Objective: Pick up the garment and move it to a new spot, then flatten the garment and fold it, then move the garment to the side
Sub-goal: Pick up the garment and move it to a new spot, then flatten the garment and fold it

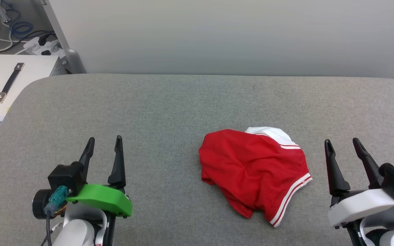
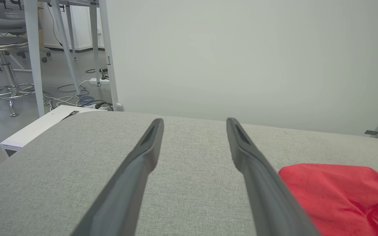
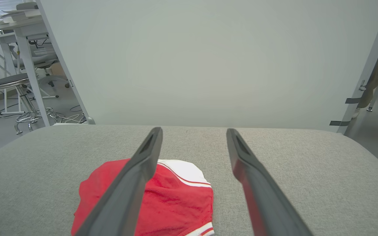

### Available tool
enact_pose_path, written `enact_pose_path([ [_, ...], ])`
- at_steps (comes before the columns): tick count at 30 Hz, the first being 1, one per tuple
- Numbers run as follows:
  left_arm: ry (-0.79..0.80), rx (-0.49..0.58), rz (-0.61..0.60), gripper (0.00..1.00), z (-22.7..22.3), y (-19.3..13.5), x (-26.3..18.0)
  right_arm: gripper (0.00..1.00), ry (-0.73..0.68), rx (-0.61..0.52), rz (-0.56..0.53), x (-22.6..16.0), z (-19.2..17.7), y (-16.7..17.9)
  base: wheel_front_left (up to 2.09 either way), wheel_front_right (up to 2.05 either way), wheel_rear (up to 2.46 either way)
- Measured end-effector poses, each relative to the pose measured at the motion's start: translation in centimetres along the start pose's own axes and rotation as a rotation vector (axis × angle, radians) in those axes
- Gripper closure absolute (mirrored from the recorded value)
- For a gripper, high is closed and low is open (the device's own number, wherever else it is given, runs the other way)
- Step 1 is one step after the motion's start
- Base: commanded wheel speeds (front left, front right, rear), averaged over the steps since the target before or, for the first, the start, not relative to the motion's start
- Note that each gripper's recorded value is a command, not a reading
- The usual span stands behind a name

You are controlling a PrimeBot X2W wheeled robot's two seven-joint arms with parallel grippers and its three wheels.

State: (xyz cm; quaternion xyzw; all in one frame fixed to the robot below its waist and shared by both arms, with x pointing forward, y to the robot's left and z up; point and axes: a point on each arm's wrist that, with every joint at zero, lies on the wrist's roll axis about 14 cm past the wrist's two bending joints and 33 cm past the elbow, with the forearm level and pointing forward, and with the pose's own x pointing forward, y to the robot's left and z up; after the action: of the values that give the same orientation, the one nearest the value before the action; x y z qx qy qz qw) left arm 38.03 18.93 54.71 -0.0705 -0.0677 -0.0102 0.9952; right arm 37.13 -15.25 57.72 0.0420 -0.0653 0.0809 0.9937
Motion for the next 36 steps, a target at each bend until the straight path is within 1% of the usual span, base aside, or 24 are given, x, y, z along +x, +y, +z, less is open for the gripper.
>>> enact_pose_path([
  [7,0.008,0.011,-0.045,0.0,0.6,-1.2,-1.1,0.0,0.023,-0.001,-0.011,-0.5,-0.5,-0.3,0.0,0.0,0.0],
  [16,0.014,0.02,-0.061,0.0,0.9,-2.0,-1.1,0.0,0.032,-0.009,-0.024,-0.6,-0.5,-0.7,0.0,0.0,0.0],
  [21,0.021,0.018,-0.058,0.0,0.6,-2.0,-1.0,0.0,0.069,-0.03,-0.063,-0.6,-1.3,-2.2,0.0,0.0,0.0],
  [25,0.024,0.011,-0.051,0.0,0.3,-2.0,-0.7,0.0,0.144,-0.043,-0.108,-0.3,-3.0,-4.7,0.0,0.0,0.0],
  [29,0.023,-0.001,-0.039,0.0,-0.1,-1.9,-0.4,0.0,0.239,-0.013,-0.139,0.6,-5.1,-7.3,0.0,0.0,0.0],
  [32,0.026,-0.011,-0.032,0.0,-0.5,-2.0,0.1,0.0,0.34,0.017,-0.132,1.5,-7.2,-8.2,0.0,0.0,0.0],
  [36,0.019,-0.012,-0.023,0.0,-0.8,-1.9,1.0,0.0,0.491,0.045,-0.085,3.4,-10.0,-8.3,0.0,0.0,0.0],
])
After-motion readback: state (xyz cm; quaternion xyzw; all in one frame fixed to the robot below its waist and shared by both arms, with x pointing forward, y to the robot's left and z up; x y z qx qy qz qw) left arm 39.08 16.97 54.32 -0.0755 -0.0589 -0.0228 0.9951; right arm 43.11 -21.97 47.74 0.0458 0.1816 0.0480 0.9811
